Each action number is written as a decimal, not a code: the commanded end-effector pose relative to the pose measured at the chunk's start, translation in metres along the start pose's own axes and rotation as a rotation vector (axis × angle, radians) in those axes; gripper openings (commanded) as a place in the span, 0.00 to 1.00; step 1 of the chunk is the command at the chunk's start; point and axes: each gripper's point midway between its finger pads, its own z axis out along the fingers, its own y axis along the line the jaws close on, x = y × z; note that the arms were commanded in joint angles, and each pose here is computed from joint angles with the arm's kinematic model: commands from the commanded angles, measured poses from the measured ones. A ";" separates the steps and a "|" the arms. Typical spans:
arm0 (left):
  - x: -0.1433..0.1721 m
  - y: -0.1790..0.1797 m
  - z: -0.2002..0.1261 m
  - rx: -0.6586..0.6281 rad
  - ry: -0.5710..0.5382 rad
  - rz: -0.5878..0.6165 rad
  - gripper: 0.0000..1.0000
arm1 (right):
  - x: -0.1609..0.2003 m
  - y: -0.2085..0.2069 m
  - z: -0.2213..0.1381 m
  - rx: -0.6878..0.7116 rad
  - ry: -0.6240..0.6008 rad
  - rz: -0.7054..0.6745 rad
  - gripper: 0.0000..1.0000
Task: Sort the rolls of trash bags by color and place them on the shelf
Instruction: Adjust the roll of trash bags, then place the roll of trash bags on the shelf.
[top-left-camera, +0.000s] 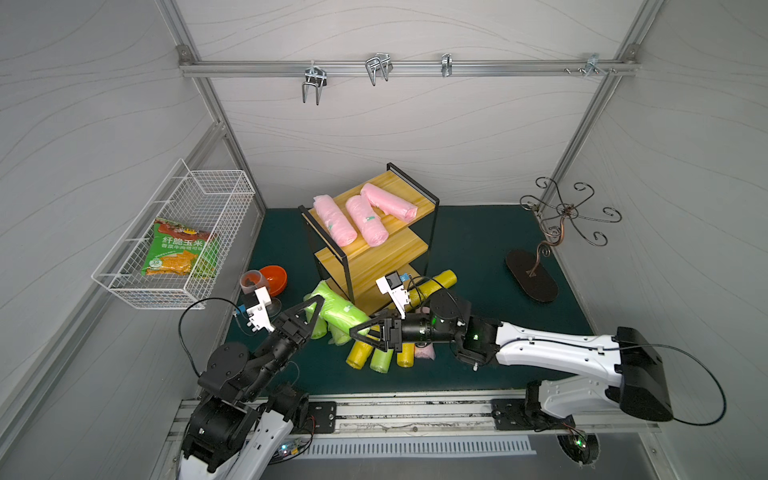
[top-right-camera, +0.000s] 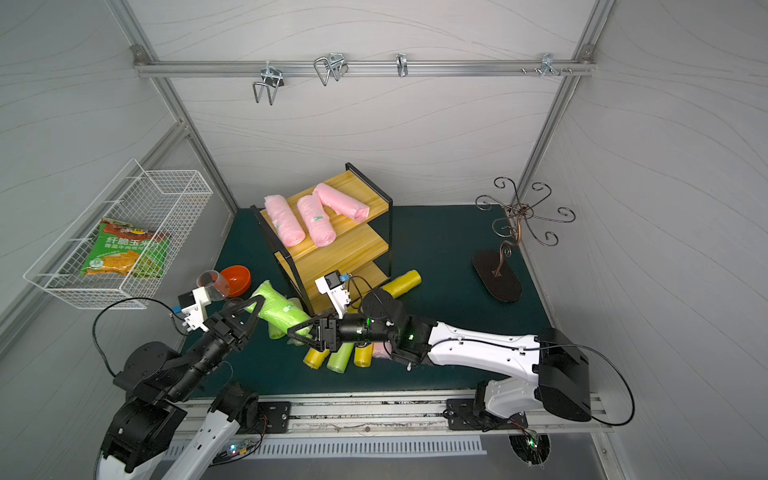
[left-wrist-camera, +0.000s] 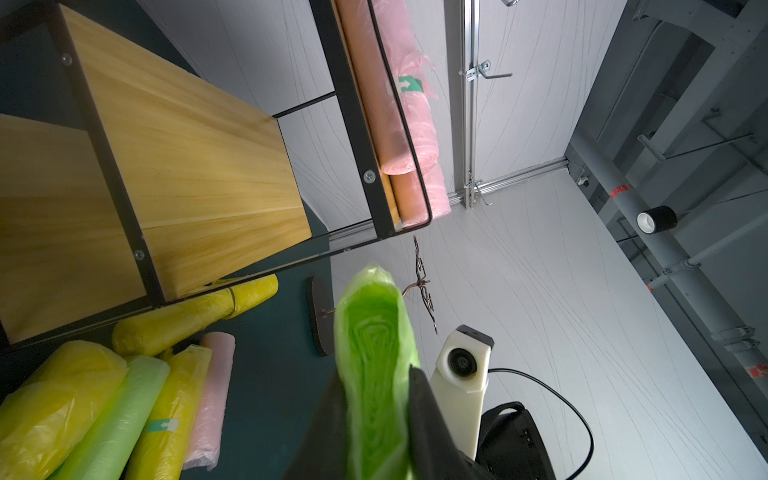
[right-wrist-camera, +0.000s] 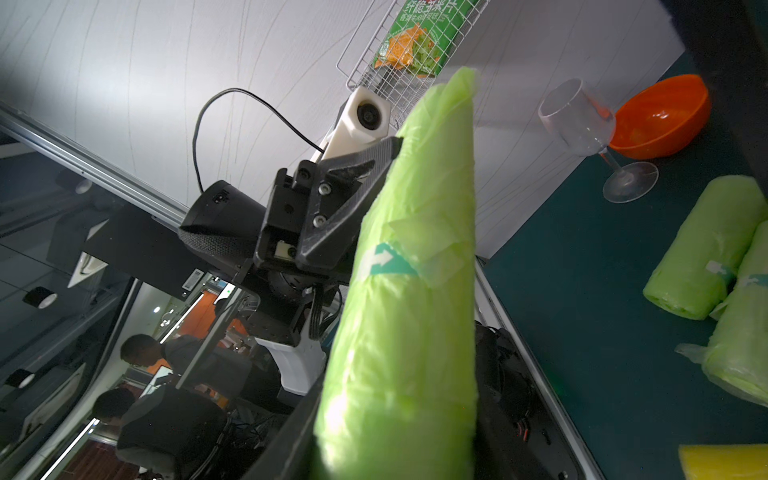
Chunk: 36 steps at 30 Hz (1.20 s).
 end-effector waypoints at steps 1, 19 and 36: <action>-0.005 -0.028 -0.007 0.108 -0.021 0.029 0.00 | -0.009 0.015 -0.001 -0.037 -0.022 -0.026 0.45; 0.002 -0.017 -0.004 -0.010 0.043 0.099 0.99 | -0.017 -0.016 -0.044 0.268 -0.045 -0.220 0.00; -0.004 -0.009 -0.017 -0.104 0.025 0.229 0.93 | -0.025 -0.126 -0.066 0.731 -0.063 -0.472 0.00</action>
